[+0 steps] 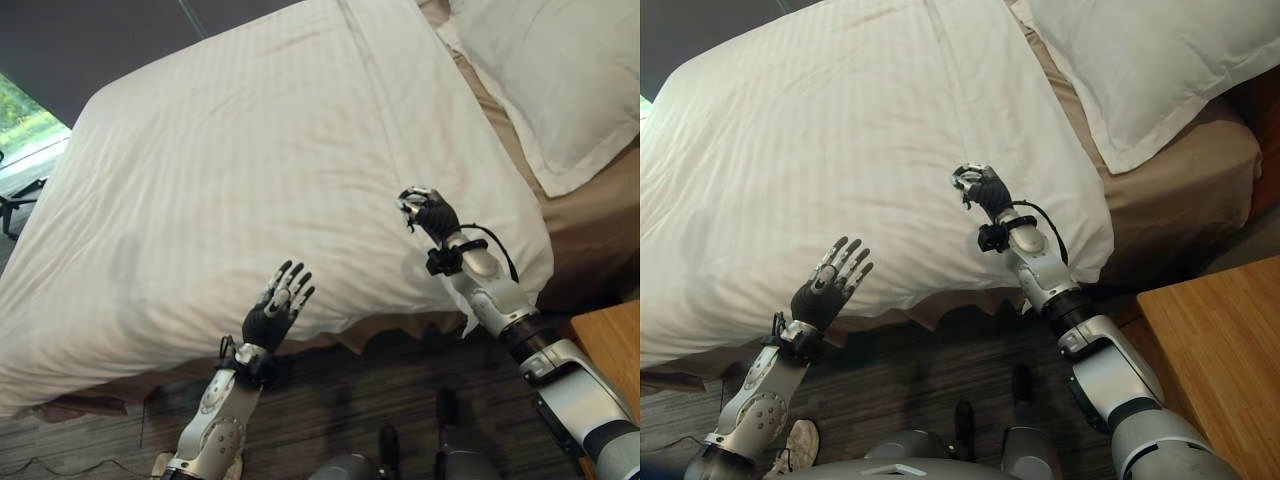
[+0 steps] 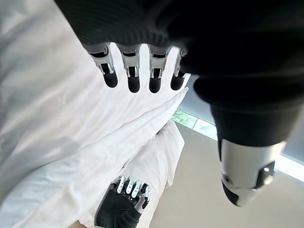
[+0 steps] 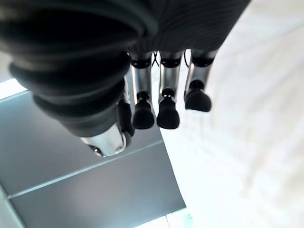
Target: Making the bed.
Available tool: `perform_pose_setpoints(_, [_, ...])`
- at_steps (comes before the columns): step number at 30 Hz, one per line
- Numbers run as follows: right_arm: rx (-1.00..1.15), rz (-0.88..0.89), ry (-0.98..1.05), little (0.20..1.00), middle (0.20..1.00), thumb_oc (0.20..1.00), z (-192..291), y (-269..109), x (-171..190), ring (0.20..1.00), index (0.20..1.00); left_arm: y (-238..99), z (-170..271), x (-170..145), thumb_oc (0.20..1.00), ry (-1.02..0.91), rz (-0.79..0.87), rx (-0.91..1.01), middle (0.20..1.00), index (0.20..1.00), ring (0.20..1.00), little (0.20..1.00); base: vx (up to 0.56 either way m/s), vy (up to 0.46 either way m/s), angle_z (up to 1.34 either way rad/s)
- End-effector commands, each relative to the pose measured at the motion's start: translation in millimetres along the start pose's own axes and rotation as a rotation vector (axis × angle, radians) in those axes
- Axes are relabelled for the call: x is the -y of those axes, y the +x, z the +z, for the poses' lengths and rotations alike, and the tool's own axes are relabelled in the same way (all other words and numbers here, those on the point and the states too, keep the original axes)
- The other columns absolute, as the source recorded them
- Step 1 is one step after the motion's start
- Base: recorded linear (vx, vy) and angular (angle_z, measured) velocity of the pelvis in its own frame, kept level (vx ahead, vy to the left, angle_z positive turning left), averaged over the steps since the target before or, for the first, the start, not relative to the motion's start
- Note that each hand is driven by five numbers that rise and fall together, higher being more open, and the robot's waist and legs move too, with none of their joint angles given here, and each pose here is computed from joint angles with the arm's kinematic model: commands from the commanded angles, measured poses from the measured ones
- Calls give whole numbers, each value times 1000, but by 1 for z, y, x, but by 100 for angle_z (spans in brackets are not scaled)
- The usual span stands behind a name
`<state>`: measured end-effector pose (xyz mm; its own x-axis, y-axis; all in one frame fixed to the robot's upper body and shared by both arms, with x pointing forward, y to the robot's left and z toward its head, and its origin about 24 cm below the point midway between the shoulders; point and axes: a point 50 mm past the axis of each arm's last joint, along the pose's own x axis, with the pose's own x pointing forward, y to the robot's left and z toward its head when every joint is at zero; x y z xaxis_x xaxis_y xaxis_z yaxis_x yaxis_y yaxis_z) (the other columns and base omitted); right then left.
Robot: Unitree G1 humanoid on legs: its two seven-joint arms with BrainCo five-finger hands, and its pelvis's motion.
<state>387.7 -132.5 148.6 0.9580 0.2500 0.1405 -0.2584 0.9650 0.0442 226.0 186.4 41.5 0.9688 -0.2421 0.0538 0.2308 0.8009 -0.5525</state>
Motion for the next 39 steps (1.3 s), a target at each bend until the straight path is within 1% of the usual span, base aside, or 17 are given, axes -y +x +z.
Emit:
perform_pose_setpoints(1, [164, -132, -2, 200, 200, 200, 64, 25, 23, 200, 200, 8, 20, 12, 1000, 12, -96, 64, 1000, 1000, 1000, 1000, -59, -19, -3])
perform_pose_setpoints(5, [114, -260, -35, 200, 200, 200, 68, 21, 61, 200, 200, 7, 22, 16, 1000, 20, -118, 68, 1000, 1000, 1000, 1000, 1, -1, -1])
perform_pose_setpoints(7, [114, -260, -35, 200, 200, 200, 68, 21, 61, 200, 200, 7, 22, 16, 1000, 20, -118, 68, 1000, 1000, 1000, 1000, 0, 0, 0])
perform_pose_setpoints(8, [57, -466, -42, 200, 200, 200, 77, 2, 121, 200, 200, 1, 20, 18, 1000, 17, -128, 60, 1000, 1000, 1000, 1000, -16, 26, -6])
perform_pose_setpoints(10, [35, -585, -15, 200, 200, 200, 77, -16, 152, 200, 200, -1, 17, 18, 1000, 7, -119, 60, 1000, 1000, 1000, 1000, -15, 23, -6])
perform_pose_setpoints(13, [-42, -662, 21, 200, 200, 200, 56, -34, 171, 200, 200, 1, 11, 23, 1000, -11, -135, 52, 1000, 1000, 1000, 1000, 12, 7, -2])
perform_pose_setpoints(17, [-163, -610, 144, 200, 200, 200, -18, -55, 157, 200, 200, 3, 11, 29, 1000, -16, -157, 72, 1000, 1000, 1000, 1000, 35, 12, -16])
perform_pose_setpoints(20, [-318, -654, 367, 200, 200, 200, -114, -123, 142, 200, 200, 0, 15, 23, 1000, -13, -125, 101, 1000, 1000, 1000, 1000, 34, -4, -8])
perform_pose_setpoints(21, [-320, -654, 367, 200, 200, 200, -114, -123, 142, 200, 200, 0, 15, 23, 1000, -12, -124, 100, 1000, 1000, 1000, 1000, 26, -11, -15])
perform_pose_setpoints(23, [-485, -800, 507, 200, 200, 200, -183, -214, 126, 200, 200, -5, 20, 11, 1000, -24, -62, 149, 1000, 1000, 1000, 1000, 31, -11, -18])
perform_pose_setpoints(24, [-542, -852, 539, 200, 200, 200, -199, -244, 119, 200, 200, -7, 20, 6, 1000, -32, -32, 163, 1000, 1000, 1000, 1000, 11, -9, -9])
perform_pose_setpoints(25, [-542, -852, 539, 200, 200, 200, -199, -244, 119, 200, 200, -7, 20, 6, 1000, -31, -31, 163, 1000, 1000, 1000, 1000, 24, -8, -8])
perform_pose_setpoints(27, [-696, -958, 558, 200, 200, 200, -224, -312, 105, 200, 200, -9, 20, 2, 1000, -53, 7, 195, 1000, 1000, 1000, 1000, 11, -5, -17])
perform_pose_setpoints(28, [-696, -958, 558, 200, 200, 200, -224, -312, 105, 200, 200, -9, 21, 2, 1000, -53, 7, 195, 1000, 1000, 1000, 1000, 3, 9, -18])
perform_pose_setpoints(29, [-736, -1012, 552, 200, 200, 200, -227, -339, 104, 200, 200, -9, 17, 0, 1000, -69, 20, 196, 1000, 1000, 1000, 1000, -5, 11, -16])
perform_pose_setpoints(35, [-613, -1037, 543, 200, 200, 200, -213, -329, 118, 200, 200, -5, 12, 2, 1000, -61, 2, 170, 1000, 1000, 1000, 1000, -11, 17, -8])
perform_pose_setpoints(39, [-331, -825, 458, 200, 200, 200, -169, -266, 126, 200, 200, -4, 7, -4, 1000, 8, 25, 117, 1000, 1000, 1000, 1000, -6, 7, 5])
